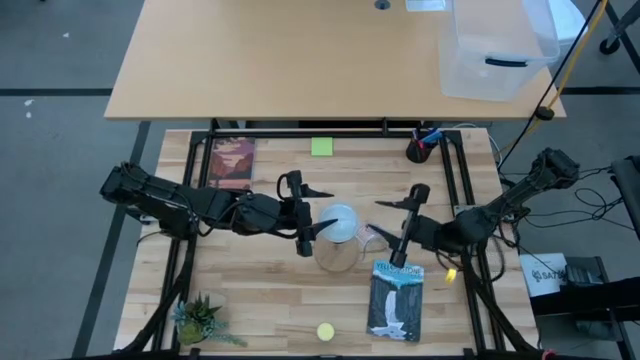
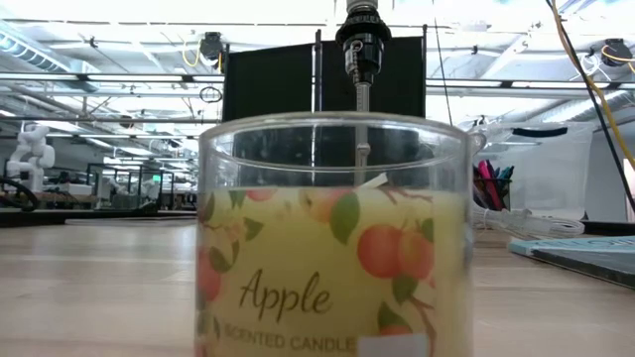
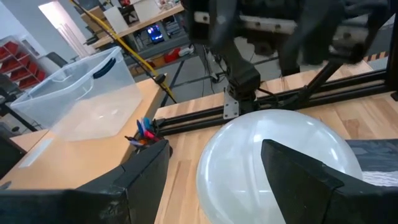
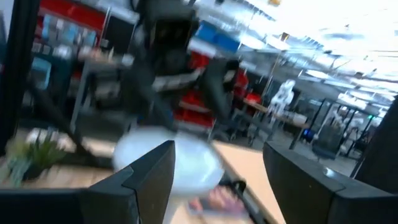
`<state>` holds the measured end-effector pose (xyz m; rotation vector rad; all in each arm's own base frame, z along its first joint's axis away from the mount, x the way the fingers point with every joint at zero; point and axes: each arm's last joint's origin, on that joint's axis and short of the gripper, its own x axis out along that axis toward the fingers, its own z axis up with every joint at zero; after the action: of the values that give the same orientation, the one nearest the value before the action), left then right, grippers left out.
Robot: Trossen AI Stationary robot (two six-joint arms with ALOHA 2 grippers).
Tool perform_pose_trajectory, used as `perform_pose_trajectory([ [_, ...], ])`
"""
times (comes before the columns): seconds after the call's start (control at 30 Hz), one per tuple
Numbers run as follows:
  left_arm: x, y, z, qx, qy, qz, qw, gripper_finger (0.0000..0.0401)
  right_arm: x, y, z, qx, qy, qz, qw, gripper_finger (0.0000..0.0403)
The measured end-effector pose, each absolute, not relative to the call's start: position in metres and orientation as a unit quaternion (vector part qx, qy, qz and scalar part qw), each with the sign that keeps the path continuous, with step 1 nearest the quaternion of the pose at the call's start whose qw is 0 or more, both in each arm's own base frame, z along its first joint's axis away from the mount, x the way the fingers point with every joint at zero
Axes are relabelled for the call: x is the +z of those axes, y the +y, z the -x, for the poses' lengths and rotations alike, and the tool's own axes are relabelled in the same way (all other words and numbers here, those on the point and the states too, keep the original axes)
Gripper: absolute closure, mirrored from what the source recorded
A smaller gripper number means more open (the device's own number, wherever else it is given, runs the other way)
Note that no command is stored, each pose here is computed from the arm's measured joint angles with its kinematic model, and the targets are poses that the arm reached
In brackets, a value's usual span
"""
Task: Screw lightbulb
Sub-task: Insert the white lightbulb into the brown lamp
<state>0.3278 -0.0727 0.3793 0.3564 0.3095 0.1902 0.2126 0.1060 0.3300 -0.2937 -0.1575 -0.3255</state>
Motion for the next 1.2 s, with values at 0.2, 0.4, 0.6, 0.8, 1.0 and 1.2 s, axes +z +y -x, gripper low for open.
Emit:
perform_pose_trajectory([
  [0.2,0.379,-0.072,-0.328,0.096,0.153,-0.176,0.968,0.0138,0.333,0.09,-0.22,-0.176,-0.095,0.122,0.972,0.0165],
  [0.4,0.379,-0.072,-0.328,0.097,0.153,-0.175,0.968,0.0138,0.322,0.088,-0.227,-0.121,-0.07,0.104,0.985,0.0165],
  [0.6,0.379,-0.072,-0.328,0.097,0.153,-0.175,0.968,0.0138,0.321,0.086,-0.23,-0.117,-0.072,0.094,0.986,0.0165],
  [0.8,0.38,-0.072,-0.328,0.097,0.15,-0.174,0.968,0.0138,0.32,0.077,-0.234,-0.129,-0.067,0.09,0.985,0.0165],
  [1.0,0.381,-0.074,-0.327,0.102,0.148,-0.18,0.967,0.0138,0.32,0.077,-0.234,-0.127,-0.066,0.091,0.985,0.0165],
  [1.2,0.382,-0.074,-0.328,0.103,0.14,-0.184,0.968,0.0138,0.32,0.077,-0.234,-0.128,-0.066,0.091,0.985,0.0165],
])
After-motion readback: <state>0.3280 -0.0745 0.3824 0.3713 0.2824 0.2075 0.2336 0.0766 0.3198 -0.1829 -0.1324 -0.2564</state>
